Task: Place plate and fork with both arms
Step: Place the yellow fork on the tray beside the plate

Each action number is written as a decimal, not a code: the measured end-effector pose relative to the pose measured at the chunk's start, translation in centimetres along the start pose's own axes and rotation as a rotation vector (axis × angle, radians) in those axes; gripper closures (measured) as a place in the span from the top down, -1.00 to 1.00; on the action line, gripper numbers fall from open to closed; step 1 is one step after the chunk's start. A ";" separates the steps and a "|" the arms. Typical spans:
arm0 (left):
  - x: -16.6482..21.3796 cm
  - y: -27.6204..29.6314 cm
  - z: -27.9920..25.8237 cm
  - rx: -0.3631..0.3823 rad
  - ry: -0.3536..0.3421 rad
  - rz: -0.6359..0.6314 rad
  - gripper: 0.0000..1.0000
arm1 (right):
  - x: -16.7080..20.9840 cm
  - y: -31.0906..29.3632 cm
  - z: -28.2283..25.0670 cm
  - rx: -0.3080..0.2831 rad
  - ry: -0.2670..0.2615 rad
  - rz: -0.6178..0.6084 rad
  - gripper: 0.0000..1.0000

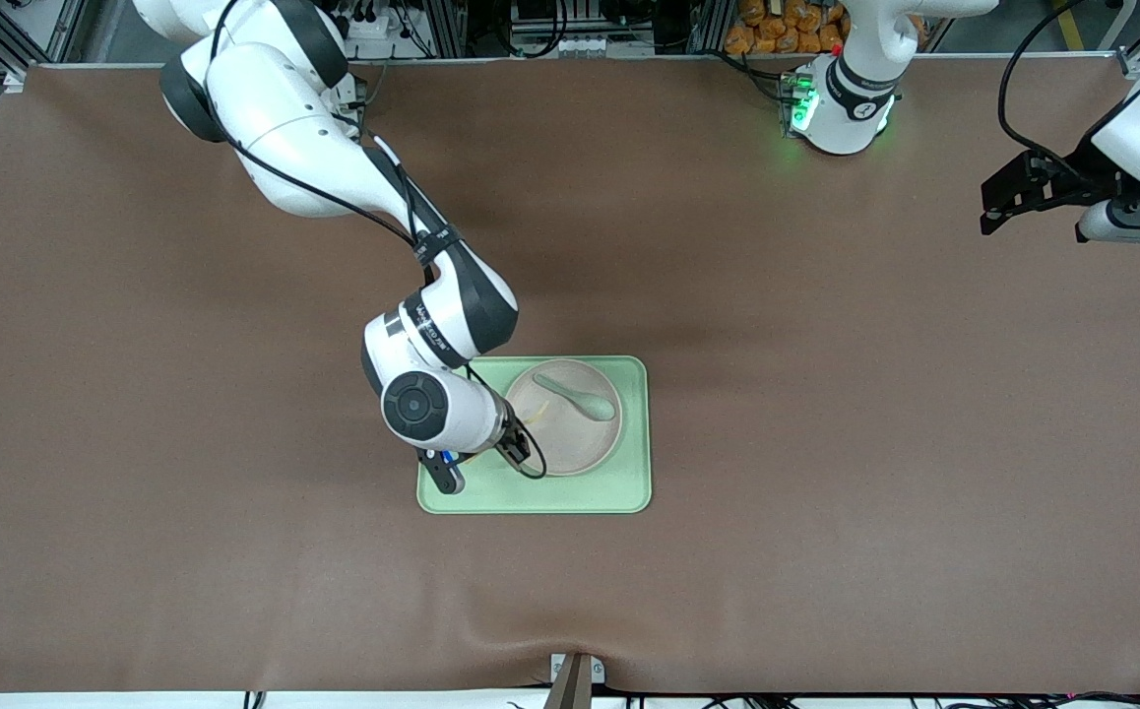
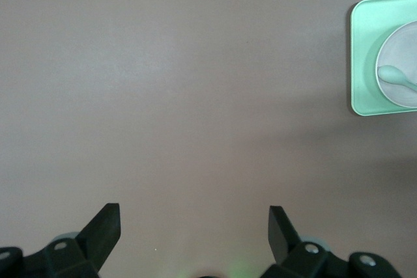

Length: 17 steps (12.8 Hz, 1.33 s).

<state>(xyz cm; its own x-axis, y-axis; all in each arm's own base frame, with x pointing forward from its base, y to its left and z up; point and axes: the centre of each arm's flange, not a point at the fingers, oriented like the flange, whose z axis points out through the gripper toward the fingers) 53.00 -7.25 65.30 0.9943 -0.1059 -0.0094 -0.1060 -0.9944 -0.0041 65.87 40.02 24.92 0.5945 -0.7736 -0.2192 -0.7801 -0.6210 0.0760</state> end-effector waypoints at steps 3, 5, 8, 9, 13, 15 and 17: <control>0.0 0.0 0.0 0.000 0.000 0.000 1.00 | 0.5 1.1 1.2 -0.087 0.006 -0.248 -0.83; 0.0 0.0 0.0 0.000 0.000 0.000 1.00 | 1.2 1.6 2.2 -0.119 0.010 -0.376 -0.83; 0.0 0.0 0.0 0.000 0.000 0.000 1.00 | 1.8 2.2 3.2 -0.165 0.035 -0.527 -0.83; 0.0 0.0 0.0 0.000 0.000 0.000 1.00 | 1.9 2.3 3.4 -0.178 0.044 -0.566 -0.83; 0.0 0.0 0.0 0.000 0.000 0.000 1.00 | 2.6 2.5 4.8 -0.181 0.079 -0.631 -0.83; 0.0 0.0 0.0 0.000 0.000 0.000 1.00 | 3.3 2.7 5.2 -0.180 0.088 -0.642 -0.83; 0.0 0.0 0.0 0.000 0.000 0.000 1.00 | 4.1 2.8 4.9 -0.178 0.090 -0.637 -0.53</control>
<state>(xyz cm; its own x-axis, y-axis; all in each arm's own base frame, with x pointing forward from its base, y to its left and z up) 53.01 -7.23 65.29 0.9944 -0.1055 -0.0095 -0.1056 -0.9944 -0.0041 65.16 35.69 19.48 0.9485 -0.2517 -0.1924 -0.2320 -0.9653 0.1196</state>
